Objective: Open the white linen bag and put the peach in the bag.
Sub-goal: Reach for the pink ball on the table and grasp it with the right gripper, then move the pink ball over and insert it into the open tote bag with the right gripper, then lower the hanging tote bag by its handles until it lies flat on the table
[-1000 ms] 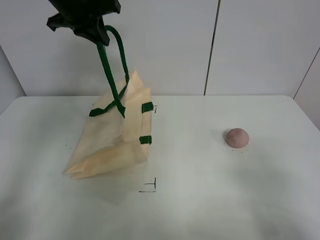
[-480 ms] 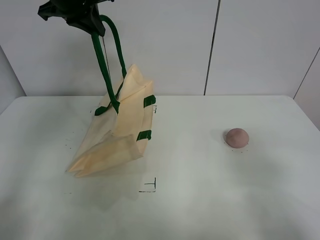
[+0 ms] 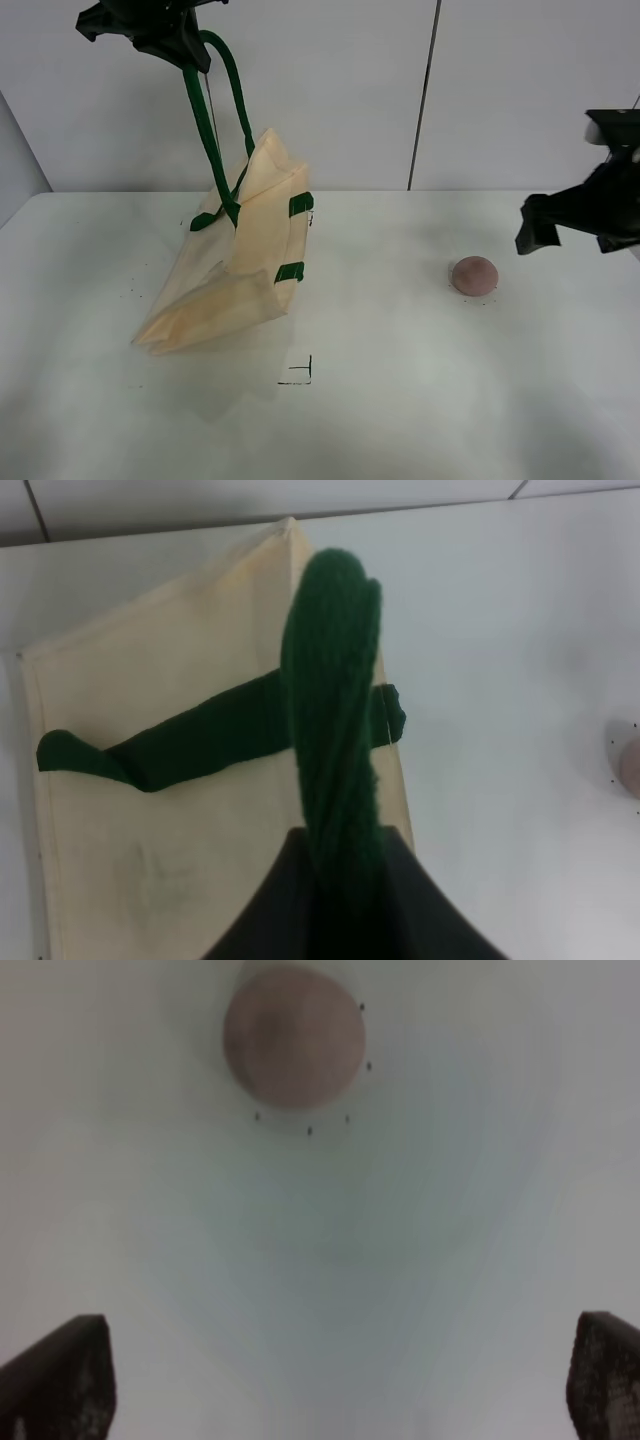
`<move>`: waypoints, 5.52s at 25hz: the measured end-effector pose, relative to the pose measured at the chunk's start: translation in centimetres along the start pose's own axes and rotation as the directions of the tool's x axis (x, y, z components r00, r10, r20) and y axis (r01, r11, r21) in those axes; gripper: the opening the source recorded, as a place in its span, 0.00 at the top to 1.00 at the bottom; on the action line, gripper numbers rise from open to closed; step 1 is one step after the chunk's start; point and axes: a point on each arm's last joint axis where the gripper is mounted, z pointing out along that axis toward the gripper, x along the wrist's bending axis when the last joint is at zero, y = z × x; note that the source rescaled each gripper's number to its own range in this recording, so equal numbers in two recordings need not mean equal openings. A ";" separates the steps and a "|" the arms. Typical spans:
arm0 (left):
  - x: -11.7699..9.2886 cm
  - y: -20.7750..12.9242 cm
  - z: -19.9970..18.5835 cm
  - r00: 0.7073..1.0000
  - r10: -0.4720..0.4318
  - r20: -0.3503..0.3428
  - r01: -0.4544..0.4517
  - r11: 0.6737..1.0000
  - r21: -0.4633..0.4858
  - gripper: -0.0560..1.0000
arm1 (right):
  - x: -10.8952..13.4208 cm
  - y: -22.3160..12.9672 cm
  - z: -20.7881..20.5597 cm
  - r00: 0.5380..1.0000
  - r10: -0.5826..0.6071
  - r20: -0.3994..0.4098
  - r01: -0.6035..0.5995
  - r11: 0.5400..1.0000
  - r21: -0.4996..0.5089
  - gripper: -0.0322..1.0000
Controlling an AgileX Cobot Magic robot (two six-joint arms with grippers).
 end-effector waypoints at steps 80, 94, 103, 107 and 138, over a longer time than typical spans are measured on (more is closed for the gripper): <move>0.1 0.0 -1.7 1.000 0.015 -0.022 -0.016 0.999 -0.037 0.95 | 29.1 9.0 15.8 0.684 -0.577 -0.446 0.437 0.814 -0.383 0.43; 0.1 0.0 -1.6 1.000 0.015 -0.023 -0.015 0.999 -0.034 0.95 | 26.5 9.6 13.0 0.750 -0.525 -0.402 0.538 0.838 -0.090 0.00; 0.1 0.0 -1.6 1.000 0.014 -0.023 -0.015 0.999 -0.034 0.95 | 18.5 13.0 13.1 0.924 -0.301 -0.235 0.334 0.935 0.115 0.00; 0.1 0.0 -1.6 1.000 0.014 -0.023 -0.015 0.999 -0.034 0.95 | 13.2 14.6 13.8 0.961 -0.220 -0.165 0.245 0.959 0.143 0.00; 0.1 0.0 -1.6 1.000 0.015 -0.023 -0.015 0.999 -0.034 0.95 | 0.3 2.1 -1.3 0.999 -0.002 -0.041 0.013 0.958 0.285 0.00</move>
